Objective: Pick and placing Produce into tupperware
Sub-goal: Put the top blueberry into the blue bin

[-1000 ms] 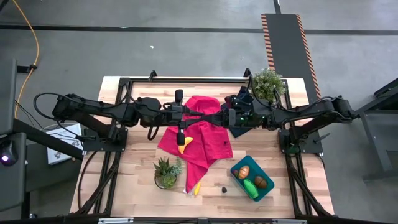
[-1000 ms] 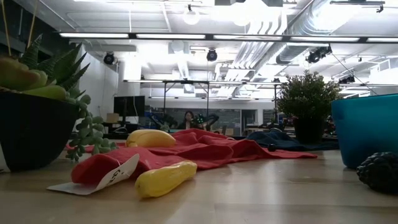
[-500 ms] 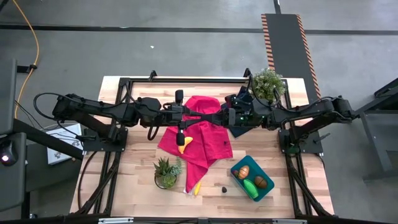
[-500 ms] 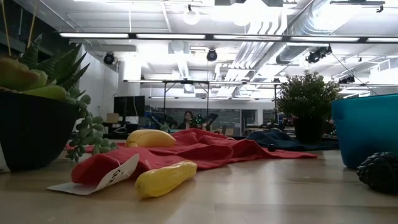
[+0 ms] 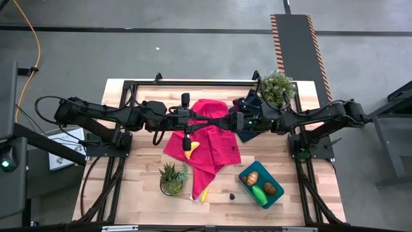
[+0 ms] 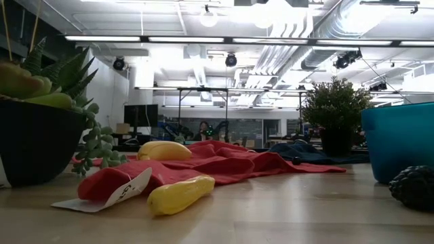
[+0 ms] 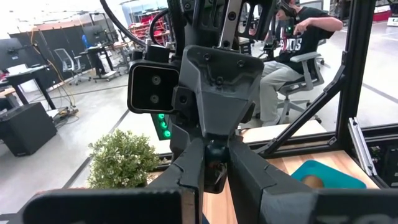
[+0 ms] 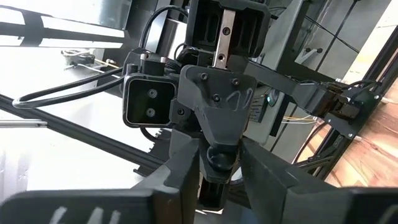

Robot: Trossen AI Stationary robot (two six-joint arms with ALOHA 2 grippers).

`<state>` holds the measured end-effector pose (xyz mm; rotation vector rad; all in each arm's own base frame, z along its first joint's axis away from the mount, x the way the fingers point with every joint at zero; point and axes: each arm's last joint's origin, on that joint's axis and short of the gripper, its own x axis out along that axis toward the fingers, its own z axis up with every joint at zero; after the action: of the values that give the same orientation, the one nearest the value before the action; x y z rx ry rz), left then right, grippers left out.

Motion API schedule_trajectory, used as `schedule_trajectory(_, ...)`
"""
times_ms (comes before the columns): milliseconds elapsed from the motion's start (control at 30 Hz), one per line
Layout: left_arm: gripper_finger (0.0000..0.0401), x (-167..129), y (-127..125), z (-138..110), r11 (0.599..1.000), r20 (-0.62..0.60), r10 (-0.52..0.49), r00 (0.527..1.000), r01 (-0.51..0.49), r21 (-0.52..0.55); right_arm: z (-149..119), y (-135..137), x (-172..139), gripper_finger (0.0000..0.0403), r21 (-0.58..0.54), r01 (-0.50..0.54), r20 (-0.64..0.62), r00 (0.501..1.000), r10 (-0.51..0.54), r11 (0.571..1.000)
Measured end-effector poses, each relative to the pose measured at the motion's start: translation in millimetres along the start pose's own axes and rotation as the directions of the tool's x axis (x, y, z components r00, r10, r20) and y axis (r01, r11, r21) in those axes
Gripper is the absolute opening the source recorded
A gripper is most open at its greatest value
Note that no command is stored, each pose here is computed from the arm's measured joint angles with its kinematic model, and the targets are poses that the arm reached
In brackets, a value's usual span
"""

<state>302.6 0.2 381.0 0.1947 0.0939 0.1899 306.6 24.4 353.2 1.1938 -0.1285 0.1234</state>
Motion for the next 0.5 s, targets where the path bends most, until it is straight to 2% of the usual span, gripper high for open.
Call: schedule_trajectory(500, 0.0041, -0.2, 0.1, 0.2, 1.000, 0.001, 0.001, 1.000, -0.001, 0.000, 0.0, -0.1, 0.0, 0.0075, 0.000, 0.002, 0.000, 1.000, -0.002, 1.000)
